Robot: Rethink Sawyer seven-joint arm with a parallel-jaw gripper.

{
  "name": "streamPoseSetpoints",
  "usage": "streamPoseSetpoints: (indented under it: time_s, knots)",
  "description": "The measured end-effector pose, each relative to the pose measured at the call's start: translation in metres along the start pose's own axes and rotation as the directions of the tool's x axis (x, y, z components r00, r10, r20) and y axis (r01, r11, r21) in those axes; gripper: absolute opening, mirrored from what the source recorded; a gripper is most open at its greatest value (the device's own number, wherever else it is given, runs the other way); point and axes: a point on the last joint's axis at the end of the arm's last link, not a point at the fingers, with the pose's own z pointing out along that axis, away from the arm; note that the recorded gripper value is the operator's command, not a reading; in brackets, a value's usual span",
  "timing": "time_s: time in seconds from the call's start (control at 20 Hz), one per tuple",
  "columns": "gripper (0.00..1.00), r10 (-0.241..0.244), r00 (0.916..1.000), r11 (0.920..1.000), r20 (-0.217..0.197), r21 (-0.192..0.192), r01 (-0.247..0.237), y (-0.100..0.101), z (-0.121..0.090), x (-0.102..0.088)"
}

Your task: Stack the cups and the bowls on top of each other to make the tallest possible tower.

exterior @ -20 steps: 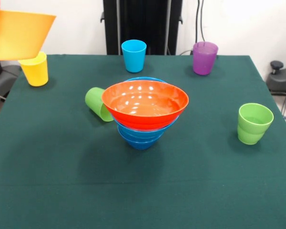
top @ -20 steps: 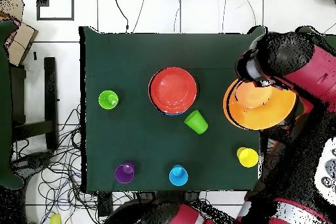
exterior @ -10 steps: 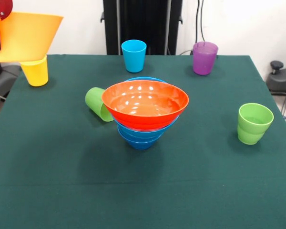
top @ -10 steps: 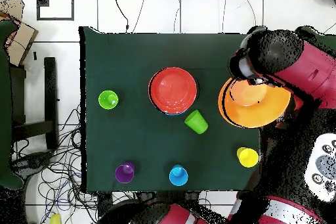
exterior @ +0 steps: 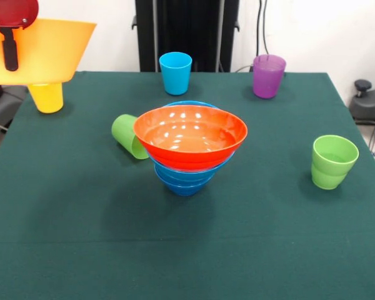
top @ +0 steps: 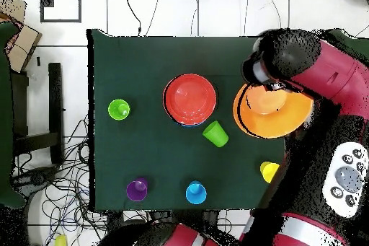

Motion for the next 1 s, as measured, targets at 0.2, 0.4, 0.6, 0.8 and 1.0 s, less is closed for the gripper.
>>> streamPoseSetpoints:
  time_s: [0.2,0.4,0.6,0.8,1.0]
  knots:
    - [0.00,-0.006,1.0000,1.0000,0.000,0.000,0.006,0.003,0.000,0.004]
    - [0.00,-0.013,0.9999,0.9999,-0.001,0.001,0.013,0.006,0.001,0.008]
    - [0.00,-0.019,0.9998,0.9998,-0.004,0.004,0.019,0.008,0.004,0.012]
    - [0.00,-0.031,0.9995,0.9994,-0.009,0.013,0.031,0.014,0.014,0.017]
    - [0.00,-0.039,0.9992,0.9991,-0.007,0.014,0.039,0.019,0.018,0.019]
